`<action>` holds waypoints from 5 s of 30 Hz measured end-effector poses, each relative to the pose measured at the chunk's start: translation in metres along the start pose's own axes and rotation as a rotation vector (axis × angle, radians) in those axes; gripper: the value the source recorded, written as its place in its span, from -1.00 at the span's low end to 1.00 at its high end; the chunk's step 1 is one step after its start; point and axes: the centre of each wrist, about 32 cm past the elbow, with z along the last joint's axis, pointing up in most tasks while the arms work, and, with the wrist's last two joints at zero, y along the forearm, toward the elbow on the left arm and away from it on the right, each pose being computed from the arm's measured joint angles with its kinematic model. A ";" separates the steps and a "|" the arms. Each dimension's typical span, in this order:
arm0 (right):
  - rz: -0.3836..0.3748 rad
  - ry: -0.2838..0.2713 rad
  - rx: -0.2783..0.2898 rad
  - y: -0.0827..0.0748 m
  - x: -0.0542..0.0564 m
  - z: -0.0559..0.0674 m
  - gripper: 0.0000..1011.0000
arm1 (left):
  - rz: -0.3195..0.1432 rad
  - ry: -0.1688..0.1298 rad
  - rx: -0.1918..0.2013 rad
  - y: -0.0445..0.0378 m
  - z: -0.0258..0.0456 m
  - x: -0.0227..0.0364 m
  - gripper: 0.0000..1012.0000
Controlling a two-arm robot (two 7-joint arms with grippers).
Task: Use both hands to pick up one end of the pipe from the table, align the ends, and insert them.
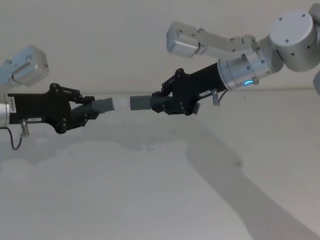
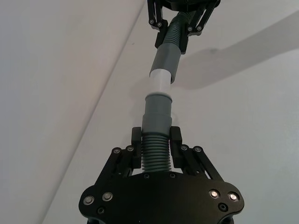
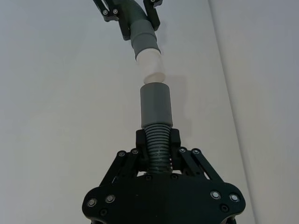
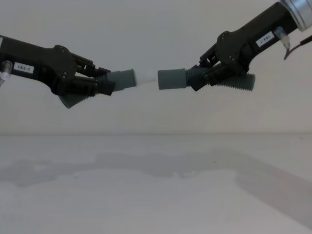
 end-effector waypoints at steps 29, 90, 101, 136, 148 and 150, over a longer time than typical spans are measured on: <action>0.006 0.006 -0.013 -0.002 0.003 0.003 -0.49 | 0.000 0.000 0.000 0.0000 0.0000 0.0000 -0.36; 0.038 0.031 -0.027 -0.001 0.009 0.013 -0.49 | 0.000 0.000 0.000 0.0000 0.0000 0.0000 -0.36; 0.037 0.025 -0.019 -0.003 0.009 0.016 -0.49 | 0.000 0.000 0.000 0.0000 0.0000 0.0000 -0.36; 0.049 0.032 -0.018 -0.005 0.011 0.019 -0.49 | 0.000 0.000 0.000 0.0000 0.0000 0.0000 -0.36; 0.043 0.036 -0.015 -0.009 0.012 0.020 -0.49 | 0.000 0.000 0.000 0.0000 0.0000 0.0000 -0.36; 0.042 0.037 -0.016 -0.010 0.011 0.020 -0.49 | 0.000 0.000 0.000 0.0000 0.0000 0.0000 -0.36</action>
